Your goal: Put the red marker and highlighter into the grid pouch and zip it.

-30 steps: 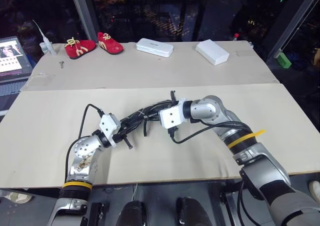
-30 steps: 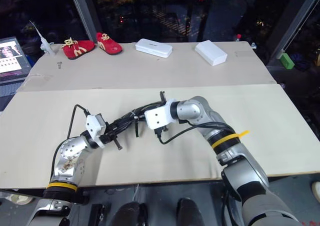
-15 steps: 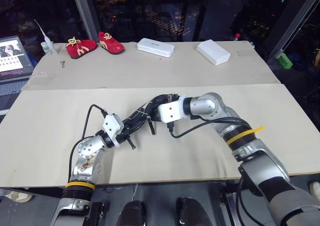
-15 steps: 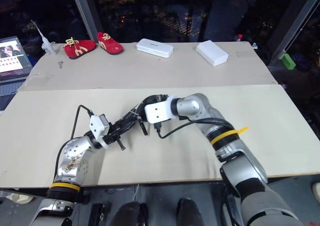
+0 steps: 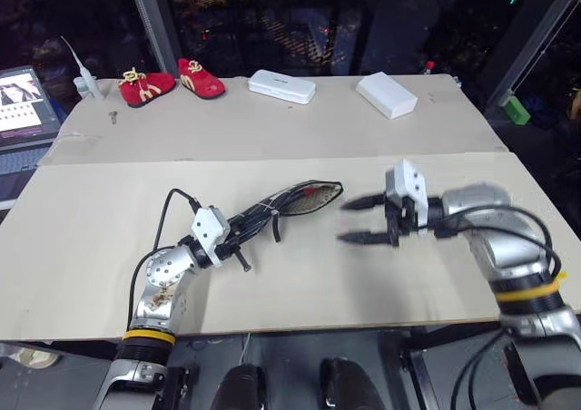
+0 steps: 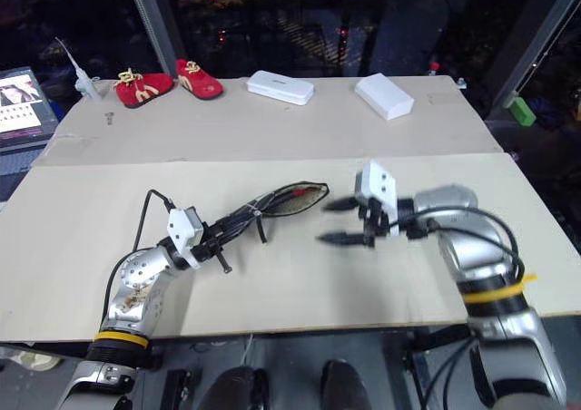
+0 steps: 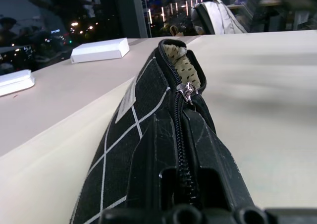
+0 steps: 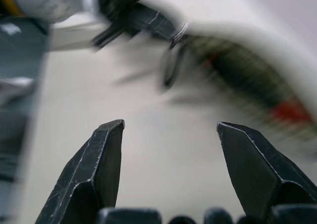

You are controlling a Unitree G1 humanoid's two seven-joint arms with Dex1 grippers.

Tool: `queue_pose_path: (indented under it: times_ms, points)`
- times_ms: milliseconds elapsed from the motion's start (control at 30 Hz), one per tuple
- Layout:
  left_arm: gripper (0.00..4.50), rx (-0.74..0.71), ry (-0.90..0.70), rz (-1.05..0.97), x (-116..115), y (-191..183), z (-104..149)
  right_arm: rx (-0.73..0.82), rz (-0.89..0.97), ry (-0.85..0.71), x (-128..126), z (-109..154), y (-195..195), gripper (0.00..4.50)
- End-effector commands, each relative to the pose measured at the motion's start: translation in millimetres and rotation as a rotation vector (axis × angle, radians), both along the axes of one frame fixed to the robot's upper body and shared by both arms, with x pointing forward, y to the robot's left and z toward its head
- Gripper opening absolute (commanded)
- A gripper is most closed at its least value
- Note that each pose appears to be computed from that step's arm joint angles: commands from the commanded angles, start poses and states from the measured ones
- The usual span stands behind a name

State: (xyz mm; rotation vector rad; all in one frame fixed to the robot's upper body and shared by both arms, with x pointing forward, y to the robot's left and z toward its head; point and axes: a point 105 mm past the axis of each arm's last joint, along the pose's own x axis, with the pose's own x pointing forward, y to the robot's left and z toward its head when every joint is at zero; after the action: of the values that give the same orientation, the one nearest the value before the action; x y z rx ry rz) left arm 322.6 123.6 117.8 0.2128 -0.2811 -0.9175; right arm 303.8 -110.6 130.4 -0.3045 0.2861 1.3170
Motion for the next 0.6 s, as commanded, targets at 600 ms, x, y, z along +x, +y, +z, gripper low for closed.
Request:
queue_pose_path:
  times_ms: [600]
  points:
    - [0.0,-0.013,-0.051,-0.039,-0.5,-17.1,8.4,0.161,-0.187,0.115,27.6,10.0,113.6,3.32]
